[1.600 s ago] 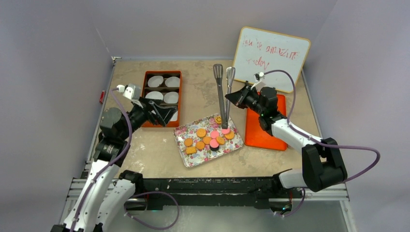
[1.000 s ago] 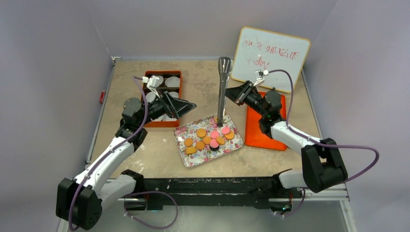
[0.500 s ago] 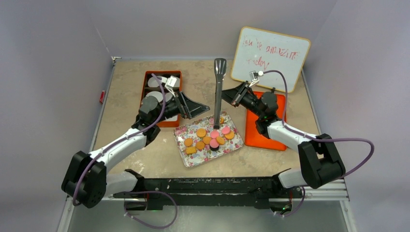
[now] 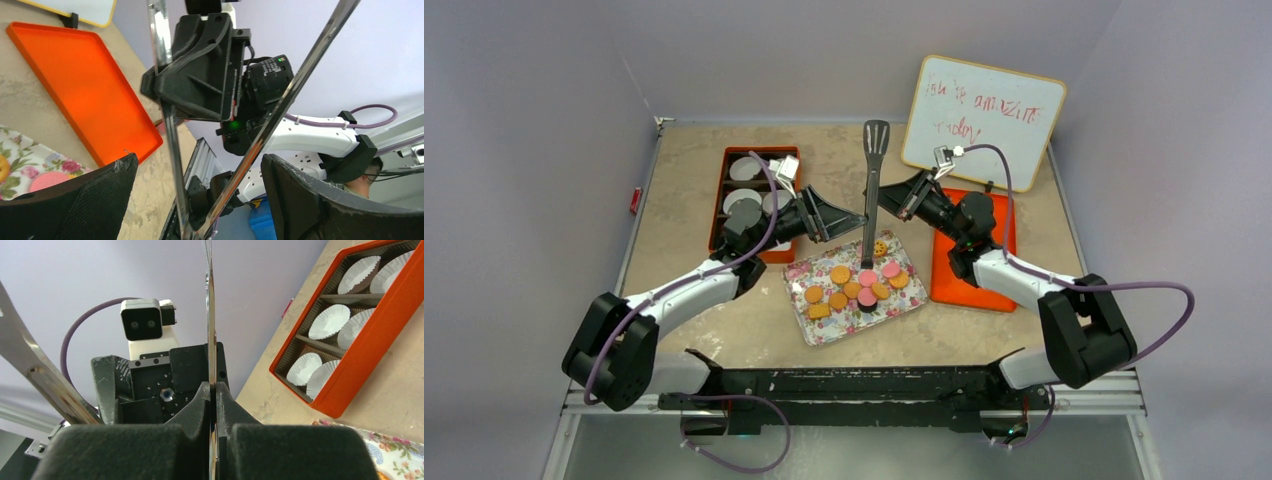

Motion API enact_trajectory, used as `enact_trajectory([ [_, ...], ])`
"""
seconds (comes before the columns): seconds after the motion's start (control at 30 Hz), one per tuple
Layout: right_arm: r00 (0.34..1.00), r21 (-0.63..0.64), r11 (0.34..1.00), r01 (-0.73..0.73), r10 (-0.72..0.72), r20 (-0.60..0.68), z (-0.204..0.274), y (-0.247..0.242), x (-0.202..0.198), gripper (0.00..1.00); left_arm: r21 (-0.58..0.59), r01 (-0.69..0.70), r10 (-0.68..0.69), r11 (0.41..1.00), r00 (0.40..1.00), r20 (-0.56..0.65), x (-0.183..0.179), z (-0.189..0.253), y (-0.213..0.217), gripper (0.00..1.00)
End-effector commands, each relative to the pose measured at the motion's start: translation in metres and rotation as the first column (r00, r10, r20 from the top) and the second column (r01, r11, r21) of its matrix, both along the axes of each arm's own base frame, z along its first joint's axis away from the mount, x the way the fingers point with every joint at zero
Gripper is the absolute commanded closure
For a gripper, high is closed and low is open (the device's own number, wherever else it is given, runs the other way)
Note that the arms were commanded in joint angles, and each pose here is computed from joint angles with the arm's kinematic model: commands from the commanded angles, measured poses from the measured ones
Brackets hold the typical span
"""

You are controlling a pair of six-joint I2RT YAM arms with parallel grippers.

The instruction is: Pack the cookies

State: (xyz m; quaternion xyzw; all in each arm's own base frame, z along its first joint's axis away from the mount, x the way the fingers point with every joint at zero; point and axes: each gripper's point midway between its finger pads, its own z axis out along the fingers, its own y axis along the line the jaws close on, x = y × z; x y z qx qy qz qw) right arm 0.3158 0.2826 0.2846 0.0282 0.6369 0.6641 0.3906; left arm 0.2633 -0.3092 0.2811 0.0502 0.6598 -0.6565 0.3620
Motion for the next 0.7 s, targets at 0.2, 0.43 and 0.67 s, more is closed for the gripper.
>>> enact_trajectory([
  [0.2,0.994,0.053,0.996,-0.065,0.06,0.089,0.036,0.012,-0.01,1.0,-0.078,0.039,-0.031,0.996,0.995,0.1,-0.002,0.04,-0.015,0.1],
  [0.43,0.994,0.041,0.996,-0.08,0.077,0.077,0.035,0.018,-0.012,1.0,-0.081,0.048,-0.039,0.996,0.994,0.106,0.001,0.042,-0.019,0.12],
  [0.67,0.993,0.043,0.995,-0.09,0.086,0.08,0.037,0.023,-0.015,1.0,-0.088,0.048,-0.038,0.995,0.993,0.112,0.002,0.046,-0.02,0.14],
])
